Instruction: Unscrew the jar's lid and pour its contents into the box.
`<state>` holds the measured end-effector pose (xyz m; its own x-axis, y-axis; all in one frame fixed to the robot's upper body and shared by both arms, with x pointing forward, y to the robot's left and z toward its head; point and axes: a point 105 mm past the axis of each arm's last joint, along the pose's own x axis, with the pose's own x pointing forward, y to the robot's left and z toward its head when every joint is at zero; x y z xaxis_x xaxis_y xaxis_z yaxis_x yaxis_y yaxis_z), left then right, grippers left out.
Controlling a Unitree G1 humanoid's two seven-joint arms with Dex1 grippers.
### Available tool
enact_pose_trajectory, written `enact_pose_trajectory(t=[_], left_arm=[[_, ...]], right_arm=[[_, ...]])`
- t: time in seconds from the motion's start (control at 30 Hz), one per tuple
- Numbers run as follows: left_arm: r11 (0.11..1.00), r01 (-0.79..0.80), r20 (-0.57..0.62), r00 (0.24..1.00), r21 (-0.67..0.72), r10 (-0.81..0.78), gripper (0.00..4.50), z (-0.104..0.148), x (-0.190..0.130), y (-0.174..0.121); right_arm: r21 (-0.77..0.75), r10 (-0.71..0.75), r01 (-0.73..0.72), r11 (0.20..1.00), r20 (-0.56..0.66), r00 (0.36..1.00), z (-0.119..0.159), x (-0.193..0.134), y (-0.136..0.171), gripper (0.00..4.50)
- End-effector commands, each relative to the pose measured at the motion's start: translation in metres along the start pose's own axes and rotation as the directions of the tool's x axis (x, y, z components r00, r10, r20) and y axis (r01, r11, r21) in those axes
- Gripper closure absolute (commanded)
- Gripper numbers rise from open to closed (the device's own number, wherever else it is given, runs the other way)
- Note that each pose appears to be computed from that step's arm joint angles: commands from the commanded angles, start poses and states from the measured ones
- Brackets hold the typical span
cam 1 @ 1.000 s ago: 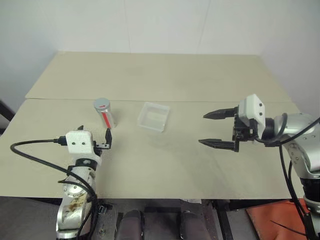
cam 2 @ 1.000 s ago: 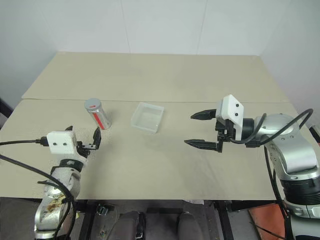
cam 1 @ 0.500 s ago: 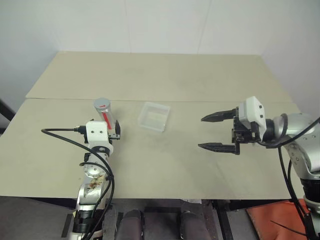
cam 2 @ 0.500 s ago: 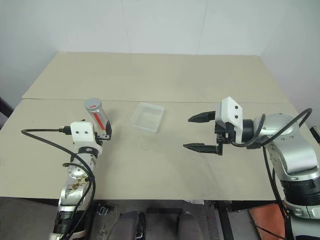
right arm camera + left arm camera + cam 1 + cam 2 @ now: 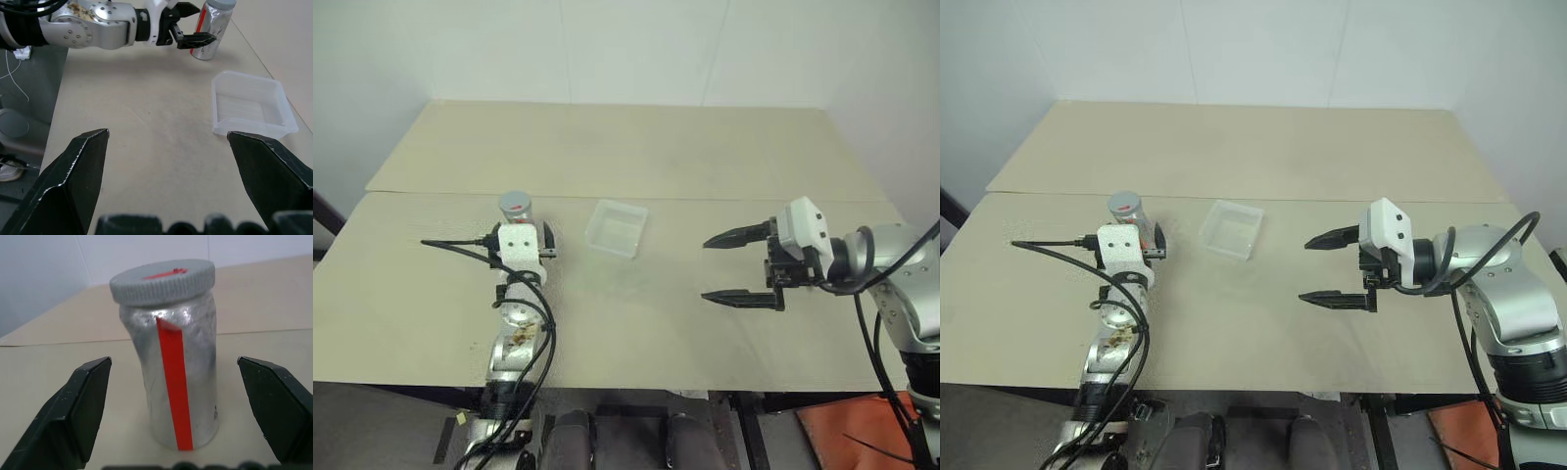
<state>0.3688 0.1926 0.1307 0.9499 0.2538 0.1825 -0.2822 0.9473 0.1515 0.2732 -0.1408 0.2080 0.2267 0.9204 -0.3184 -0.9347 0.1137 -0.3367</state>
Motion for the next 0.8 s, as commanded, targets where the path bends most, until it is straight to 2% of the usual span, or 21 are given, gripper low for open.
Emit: enact_pose_trajectory(t=[0.03, 0.73, 0.8], left_arm=[[1.000, -0.021, 0.053, 0.998, 0.006, 0.021, 0.04, 0.010, 0.006, -0.001], [0.998, -0.049, 0.014, 0.999, -0.029, 0.049, 0.04, 0.002, 0.025, -0.005], [0.998, -0.061, 0.006, 0.998, -0.025, 0.061, 0.47, 0.000, 0.028, -0.004]], right_arm=[[-0.055, 0.000, 0.001, 0.999, 0.016, 1.000, 0.011, -0.004, 0.000, 0.00], [-0.047, -0.008, 0.009, 0.999, 0.019, 1.000, 0.012, -0.006, 0.007, 0.00], [-0.047, -0.008, 0.009, 0.999, 0.019, 1.000, 0.012, -0.006, 0.007, 0.00]])
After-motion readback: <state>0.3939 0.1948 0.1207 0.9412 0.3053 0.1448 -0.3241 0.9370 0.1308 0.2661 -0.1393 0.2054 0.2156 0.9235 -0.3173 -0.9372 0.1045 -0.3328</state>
